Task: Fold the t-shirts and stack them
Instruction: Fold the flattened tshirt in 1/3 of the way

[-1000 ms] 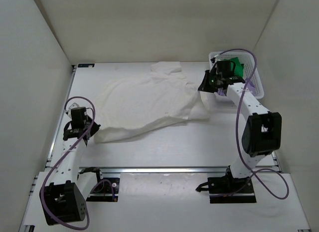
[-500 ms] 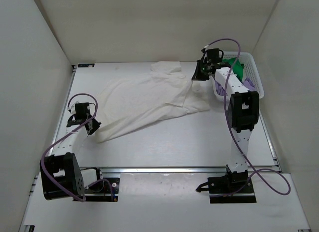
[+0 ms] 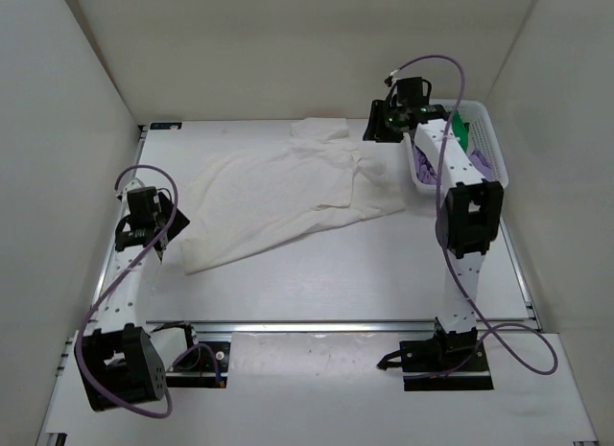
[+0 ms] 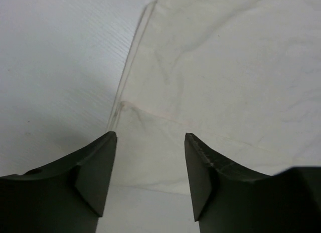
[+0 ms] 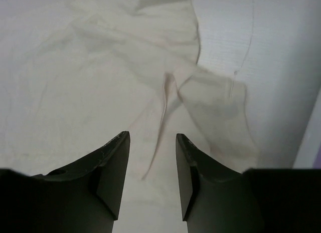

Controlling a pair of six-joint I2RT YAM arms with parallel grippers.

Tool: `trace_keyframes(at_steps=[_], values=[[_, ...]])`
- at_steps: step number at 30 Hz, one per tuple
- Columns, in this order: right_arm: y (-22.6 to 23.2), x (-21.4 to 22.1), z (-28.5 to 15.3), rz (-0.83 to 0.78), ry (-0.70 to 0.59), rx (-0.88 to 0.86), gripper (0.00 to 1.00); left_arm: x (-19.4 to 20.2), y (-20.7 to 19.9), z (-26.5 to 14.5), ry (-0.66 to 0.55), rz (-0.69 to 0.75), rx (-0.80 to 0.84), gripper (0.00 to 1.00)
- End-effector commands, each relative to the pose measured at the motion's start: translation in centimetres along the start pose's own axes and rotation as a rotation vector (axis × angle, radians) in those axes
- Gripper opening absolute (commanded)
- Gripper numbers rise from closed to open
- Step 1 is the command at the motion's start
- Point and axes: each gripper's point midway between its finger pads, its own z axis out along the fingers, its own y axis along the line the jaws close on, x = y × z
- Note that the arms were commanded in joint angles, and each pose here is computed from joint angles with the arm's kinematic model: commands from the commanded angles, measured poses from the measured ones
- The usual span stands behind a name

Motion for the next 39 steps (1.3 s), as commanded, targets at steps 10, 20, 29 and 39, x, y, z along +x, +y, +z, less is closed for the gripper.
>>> trace_keyframes(at_steps=[10,20,29,39], values=[[-0.1,9.9,-17.3,0.159,-0.394,-0.051,0.34,8.7,0.5,-1.2,0.15,-0.146,0.152,0.58],[-5.3,19.3,-10.6,0.488,-0.302,-0.053,0.47,13.0,2.4,0.6,0.233,-0.194,0.109,0.59],[-9.5,20.7,-7.9,0.699,-0.355,0.051,0.5,15.4,3.5,1.9,0.272,-0.262,0.071,0.52],[-9.5,19.1,-4.6,0.818,-0.411,0.121,0.44,14.1,3.3,2.7,0.261,-0.247,0.056,0.15]])
